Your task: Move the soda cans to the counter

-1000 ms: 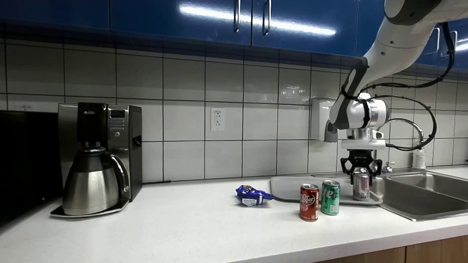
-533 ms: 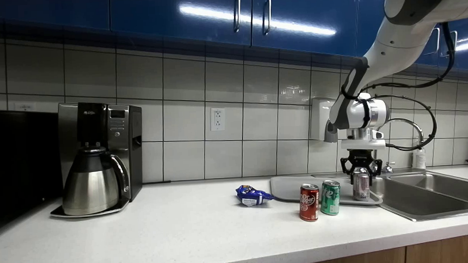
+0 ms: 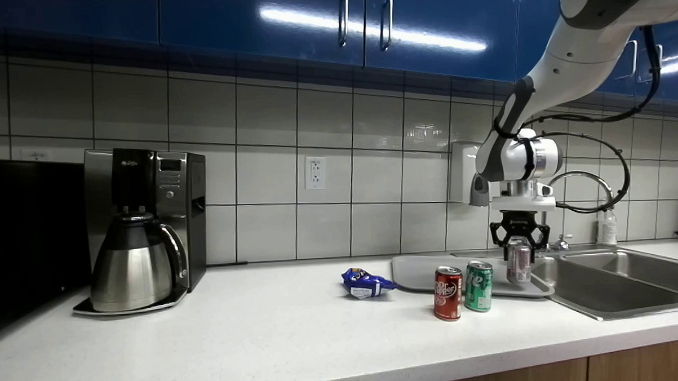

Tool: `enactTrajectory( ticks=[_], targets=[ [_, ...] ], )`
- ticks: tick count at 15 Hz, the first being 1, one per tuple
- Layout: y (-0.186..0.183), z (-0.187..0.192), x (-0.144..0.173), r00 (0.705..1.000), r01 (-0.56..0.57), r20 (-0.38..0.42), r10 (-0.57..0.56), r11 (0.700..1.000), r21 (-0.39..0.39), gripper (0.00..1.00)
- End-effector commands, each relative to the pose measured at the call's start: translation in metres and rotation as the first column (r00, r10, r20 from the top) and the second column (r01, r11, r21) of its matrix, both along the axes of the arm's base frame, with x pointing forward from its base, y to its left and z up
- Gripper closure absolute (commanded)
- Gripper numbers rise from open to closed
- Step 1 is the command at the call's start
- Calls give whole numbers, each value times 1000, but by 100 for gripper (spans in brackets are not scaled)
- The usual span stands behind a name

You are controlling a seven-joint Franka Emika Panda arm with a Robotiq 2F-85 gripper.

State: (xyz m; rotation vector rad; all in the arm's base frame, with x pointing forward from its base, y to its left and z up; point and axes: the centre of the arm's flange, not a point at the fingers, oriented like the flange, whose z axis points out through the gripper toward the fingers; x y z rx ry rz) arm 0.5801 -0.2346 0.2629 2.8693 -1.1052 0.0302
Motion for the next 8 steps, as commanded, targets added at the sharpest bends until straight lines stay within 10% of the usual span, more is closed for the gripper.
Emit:
enactTrajectory(
  ticks=[1, 8],
  targets=[
    [8, 28, -14, 999, -19, 42, 18, 1000, 12, 62],
    [27, 43, -33, 998, -26, 52, 25, 1000, 14, 62]
  ],
)
